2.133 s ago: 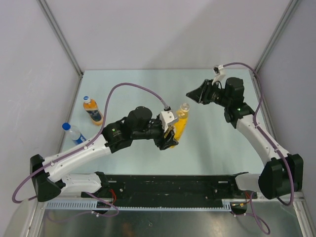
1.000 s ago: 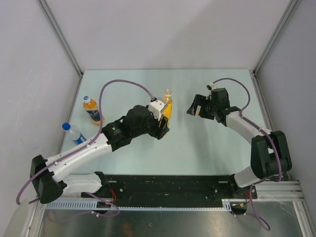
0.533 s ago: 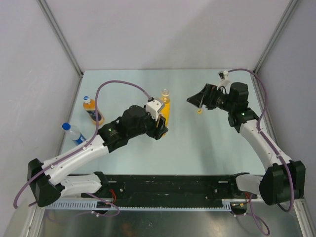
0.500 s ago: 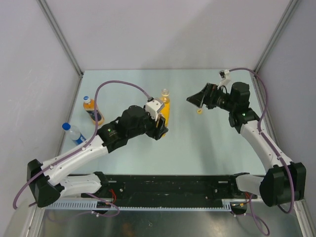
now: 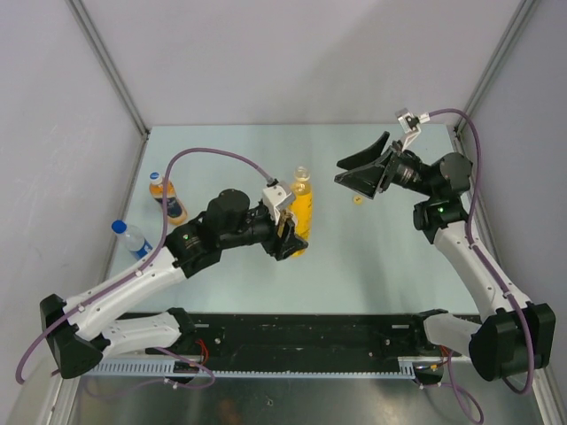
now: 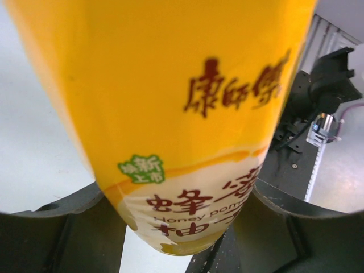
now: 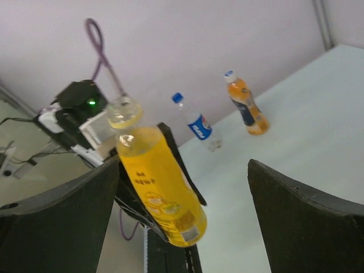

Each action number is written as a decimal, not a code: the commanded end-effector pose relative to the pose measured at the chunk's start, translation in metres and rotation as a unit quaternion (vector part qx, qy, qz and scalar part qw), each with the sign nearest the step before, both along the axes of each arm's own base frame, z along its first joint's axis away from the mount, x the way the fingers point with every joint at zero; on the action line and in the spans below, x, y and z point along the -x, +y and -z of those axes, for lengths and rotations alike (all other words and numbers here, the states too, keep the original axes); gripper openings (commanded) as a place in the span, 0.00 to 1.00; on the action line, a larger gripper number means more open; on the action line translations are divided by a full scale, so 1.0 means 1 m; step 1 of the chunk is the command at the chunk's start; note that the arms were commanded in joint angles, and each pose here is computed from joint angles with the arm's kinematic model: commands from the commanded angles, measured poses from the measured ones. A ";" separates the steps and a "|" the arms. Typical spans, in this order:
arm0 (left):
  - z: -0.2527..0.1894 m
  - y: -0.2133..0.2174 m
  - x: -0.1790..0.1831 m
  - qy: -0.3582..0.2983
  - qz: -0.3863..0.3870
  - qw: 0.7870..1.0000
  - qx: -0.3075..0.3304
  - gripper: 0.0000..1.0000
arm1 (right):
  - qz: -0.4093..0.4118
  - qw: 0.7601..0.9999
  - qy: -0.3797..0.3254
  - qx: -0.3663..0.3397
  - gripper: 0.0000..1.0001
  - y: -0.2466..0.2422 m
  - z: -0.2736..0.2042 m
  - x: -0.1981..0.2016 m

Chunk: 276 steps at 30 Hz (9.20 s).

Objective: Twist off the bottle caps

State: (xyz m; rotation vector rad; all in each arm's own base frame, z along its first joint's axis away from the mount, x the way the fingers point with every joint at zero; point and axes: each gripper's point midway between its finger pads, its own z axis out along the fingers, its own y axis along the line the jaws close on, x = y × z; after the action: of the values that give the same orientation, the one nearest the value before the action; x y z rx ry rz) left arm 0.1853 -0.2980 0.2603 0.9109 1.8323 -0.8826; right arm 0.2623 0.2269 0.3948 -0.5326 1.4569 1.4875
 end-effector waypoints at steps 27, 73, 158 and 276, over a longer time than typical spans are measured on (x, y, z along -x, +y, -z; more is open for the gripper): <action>-0.024 -0.023 0.023 -0.004 0.100 0.994 0.050 0.00 | -0.094 0.992 -0.088 0.004 0.27 0.071 -0.035 0.047; -0.001 0.033 -0.042 -0.075 -0.129 0.989 -0.016 0.96 | 0.371 0.910 -0.047 0.180 0.00 -0.013 0.062 -0.143; -0.031 0.097 -0.098 -0.044 -0.330 0.943 -0.010 1.00 | 0.414 0.909 -0.008 0.038 0.99 -0.078 0.049 -0.138; -0.081 0.045 -0.063 0.116 0.130 0.979 0.103 0.32 | -0.161 0.980 -0.055 0.100 0.99 0.114 0.081 0.038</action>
State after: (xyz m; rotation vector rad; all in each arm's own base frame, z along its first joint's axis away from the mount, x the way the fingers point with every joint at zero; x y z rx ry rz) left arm 0.2557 -0.2403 0.3191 0.8986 1.8670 -1.3366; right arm 0.2324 0.3328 0.2985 -0.9110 1.5748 1.5579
